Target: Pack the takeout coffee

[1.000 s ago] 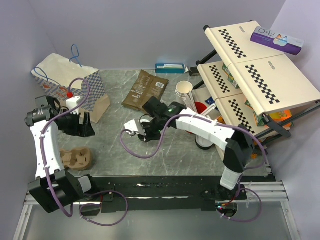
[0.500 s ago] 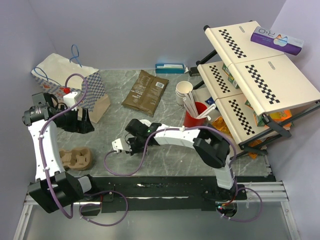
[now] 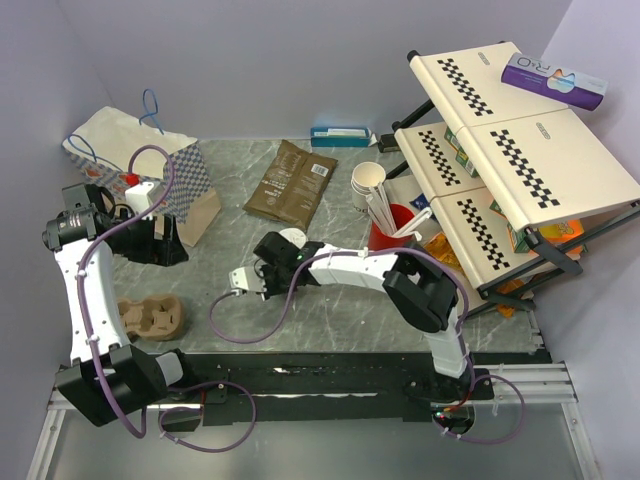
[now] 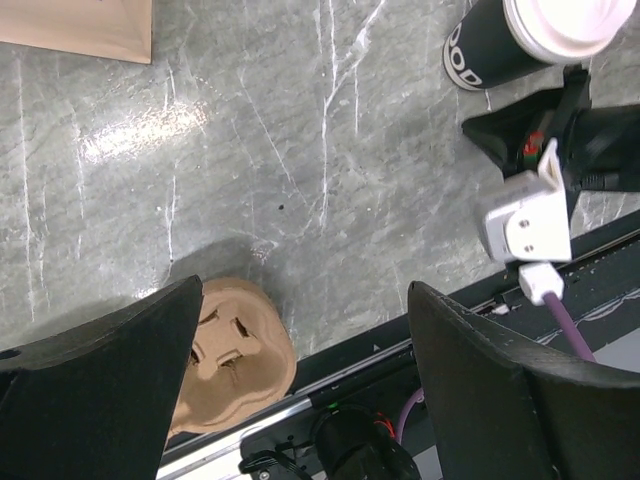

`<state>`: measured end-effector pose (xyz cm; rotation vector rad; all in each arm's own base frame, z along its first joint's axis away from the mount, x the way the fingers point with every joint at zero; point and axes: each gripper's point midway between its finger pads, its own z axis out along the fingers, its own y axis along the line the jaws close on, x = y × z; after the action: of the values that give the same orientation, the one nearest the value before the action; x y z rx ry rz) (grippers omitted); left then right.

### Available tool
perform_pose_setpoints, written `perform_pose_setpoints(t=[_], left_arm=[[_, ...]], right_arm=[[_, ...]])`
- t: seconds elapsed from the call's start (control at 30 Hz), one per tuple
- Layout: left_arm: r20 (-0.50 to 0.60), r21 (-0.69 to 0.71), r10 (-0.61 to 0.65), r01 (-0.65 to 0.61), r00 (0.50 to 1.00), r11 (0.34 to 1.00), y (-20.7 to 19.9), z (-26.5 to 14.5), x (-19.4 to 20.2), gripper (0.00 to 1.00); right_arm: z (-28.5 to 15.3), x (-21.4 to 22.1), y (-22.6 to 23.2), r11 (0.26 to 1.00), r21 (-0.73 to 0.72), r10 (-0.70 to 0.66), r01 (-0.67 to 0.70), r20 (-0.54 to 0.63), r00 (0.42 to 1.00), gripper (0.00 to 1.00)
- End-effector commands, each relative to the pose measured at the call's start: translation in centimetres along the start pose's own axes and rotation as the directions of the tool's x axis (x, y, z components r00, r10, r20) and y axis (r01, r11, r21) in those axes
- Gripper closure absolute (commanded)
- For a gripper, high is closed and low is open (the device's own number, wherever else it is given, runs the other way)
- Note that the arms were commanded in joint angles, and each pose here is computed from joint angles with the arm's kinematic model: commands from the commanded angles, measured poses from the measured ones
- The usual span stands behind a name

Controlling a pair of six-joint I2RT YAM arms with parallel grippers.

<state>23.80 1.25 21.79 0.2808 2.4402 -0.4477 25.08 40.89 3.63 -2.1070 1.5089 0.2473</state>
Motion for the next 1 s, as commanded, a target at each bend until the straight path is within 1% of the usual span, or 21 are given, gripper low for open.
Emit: perform_pose_setpoints(t=[0.0, 0.13, 0.27, 0.43, 0.7, 0.97], left_arm=[[0.047, 0.031, 0.001, -0.003, 0.999, 1.000, -1.0, -0.4, -0.9, 0.10], [0.052, 0.039, -0.009, 0.007, 0.999, 0.999, -1.2, -0.4, -0.9, 0.10], [0.050, 0.048, -0.010, 0.008, 0.999, 0.999, -1.3, -0.3, -0.8, 0.10], [0.043, 0.053, -0.012, 0.010, 0.999, 0.999, -1.3, -0.2, -0.7, 0.10], [0.025, 0.057, -0.016, 0.015, 1.000, 0.998, -1.3, 0.0, -0.2, 0.10], [0.030, 0.072, -0.021, 0.018, 0.999, 0.997, -1.3, 0.3, -0.5, 0.10]], right_arm=[[-0.3, 1.1, -2.9, 0.996, 0.093, 0.004, -0.001, -0.033, 0.999, 1.00], [-0.4, 1.7, -4.0, 0.992, 0.129, 0.006, 0.001, -0.053, 0.999, 1.00], [-0.4, 2.1, -4.6, 0.991, 0.132, -0.006, 0.014, -0.063, 0.998, 1.00], [0.0, 1.6, -3.9, 0.995, 0.101, 0.000, 0.005, -0.051, 0.999, 1.00], [0.5, 2.5, -3.2, 0.995, 0.095, 0.026, -0.020, -0.071, 0.997, 1.00], [-1.2, 2.7, -2.5, 0.993, 0.106, 0.057, -0.051, -0.059, 0.997, 1.00]])
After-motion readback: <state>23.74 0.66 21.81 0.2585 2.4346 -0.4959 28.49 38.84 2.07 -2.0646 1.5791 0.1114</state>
